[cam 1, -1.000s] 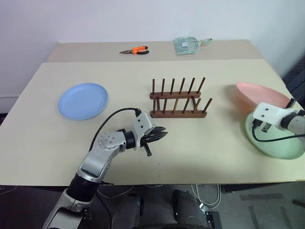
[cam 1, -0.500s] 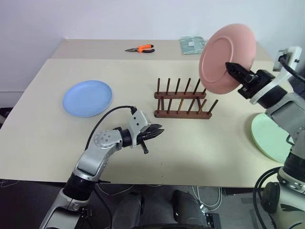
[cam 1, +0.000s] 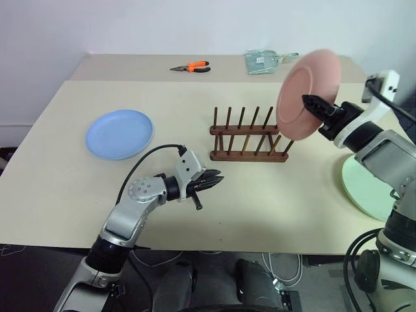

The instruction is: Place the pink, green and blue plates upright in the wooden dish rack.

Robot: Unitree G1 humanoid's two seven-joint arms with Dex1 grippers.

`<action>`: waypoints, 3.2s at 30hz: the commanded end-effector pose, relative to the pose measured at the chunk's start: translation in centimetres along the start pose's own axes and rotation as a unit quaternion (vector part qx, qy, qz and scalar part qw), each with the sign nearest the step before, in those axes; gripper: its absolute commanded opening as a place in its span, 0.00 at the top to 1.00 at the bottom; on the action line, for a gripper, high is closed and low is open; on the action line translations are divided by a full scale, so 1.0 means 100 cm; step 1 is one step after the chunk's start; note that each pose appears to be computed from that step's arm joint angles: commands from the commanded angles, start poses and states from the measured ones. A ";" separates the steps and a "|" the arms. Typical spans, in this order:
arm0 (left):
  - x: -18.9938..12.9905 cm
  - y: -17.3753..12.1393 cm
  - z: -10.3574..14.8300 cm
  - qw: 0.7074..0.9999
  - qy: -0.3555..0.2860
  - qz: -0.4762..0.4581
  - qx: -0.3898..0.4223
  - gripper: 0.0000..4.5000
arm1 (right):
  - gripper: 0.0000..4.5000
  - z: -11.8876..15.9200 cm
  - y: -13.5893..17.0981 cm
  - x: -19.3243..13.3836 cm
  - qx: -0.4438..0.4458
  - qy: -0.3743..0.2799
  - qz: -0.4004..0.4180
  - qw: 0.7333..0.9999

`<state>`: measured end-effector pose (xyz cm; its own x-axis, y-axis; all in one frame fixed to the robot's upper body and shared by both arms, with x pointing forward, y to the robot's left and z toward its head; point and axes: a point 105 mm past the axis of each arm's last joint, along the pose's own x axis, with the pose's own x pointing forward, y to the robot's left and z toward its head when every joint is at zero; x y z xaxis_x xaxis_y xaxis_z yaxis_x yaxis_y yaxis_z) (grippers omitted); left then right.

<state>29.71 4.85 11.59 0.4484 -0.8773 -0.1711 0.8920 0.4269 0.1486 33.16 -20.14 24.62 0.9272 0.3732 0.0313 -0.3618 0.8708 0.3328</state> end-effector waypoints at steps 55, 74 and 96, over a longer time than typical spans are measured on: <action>-0.024 0.013 0.006 1.000 -0.022 0.019 0.007 0.86 | 0.99 0.074 0.124 -0.018 0.086 -0.148 0.295 0.940; -0.028 0.010 0.003 1.000 -0.011 0.024 0.005 0.86 | 0.77 0.015 0.074 0.047 0.205 -0.025 0.164 0.965; -0.238 0.177 -0.031 0.667 0.023 0.717 -0.202 0.00 | 0.01 0.000 0.151 0.012 -0.370 -0.101 0.329 0.863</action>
<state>35.23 33.91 15.13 0.8500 0.5099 -0.1326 -0.5186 0.8541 -0.0400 30.20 -7.47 29.19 0.5213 0.8390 0.1558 -0.7070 0.5269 -0.4717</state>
